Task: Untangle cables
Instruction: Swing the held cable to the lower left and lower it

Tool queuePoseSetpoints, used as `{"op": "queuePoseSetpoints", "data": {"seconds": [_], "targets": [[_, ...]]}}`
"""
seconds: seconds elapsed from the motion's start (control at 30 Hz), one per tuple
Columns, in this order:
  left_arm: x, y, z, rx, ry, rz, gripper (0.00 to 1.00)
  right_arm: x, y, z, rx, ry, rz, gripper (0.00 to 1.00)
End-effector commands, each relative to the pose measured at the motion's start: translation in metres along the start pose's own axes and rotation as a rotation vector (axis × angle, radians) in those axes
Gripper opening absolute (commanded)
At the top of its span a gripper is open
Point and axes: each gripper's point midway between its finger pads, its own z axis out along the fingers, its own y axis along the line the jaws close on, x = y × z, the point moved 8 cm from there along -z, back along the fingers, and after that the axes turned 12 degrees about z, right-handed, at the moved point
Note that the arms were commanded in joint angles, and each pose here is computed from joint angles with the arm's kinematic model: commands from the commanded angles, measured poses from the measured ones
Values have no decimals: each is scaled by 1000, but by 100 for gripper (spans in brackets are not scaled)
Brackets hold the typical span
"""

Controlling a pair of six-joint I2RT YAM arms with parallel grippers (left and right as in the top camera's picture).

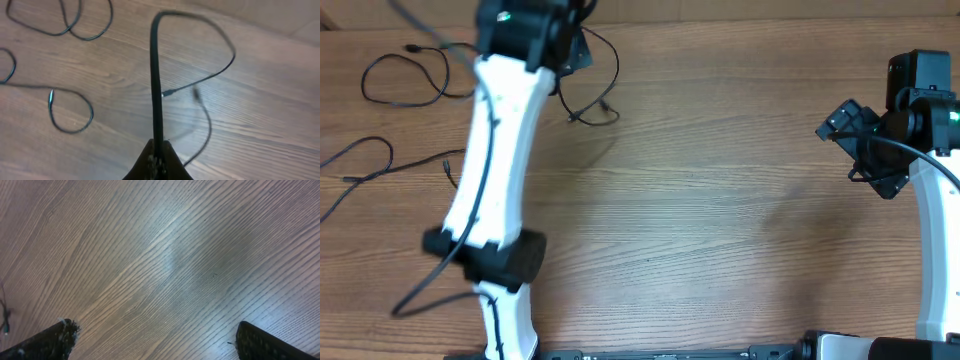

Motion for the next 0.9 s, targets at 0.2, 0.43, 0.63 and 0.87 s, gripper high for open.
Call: {"op": "queuePoseSetpoints", "data": {"seconds": [0.2, 0.43, 0.63, 0.87], "targets": [[28, 52, -124, 140, -158, -78, 4, -1, -1, 1, 6, -8, 0, 100], [43, 73, -167, 214, -240, -115, 4, -1, -1, 1, 6, -8, 0, 100], [53, 95, -193, 230, -307, -175, 4, -1, -1, 1, 6, -8, 0, 100], [56, 124, -204, 180, -353, -299, 4, -1, -1, 1, 6, -8, 0, 100]]}}
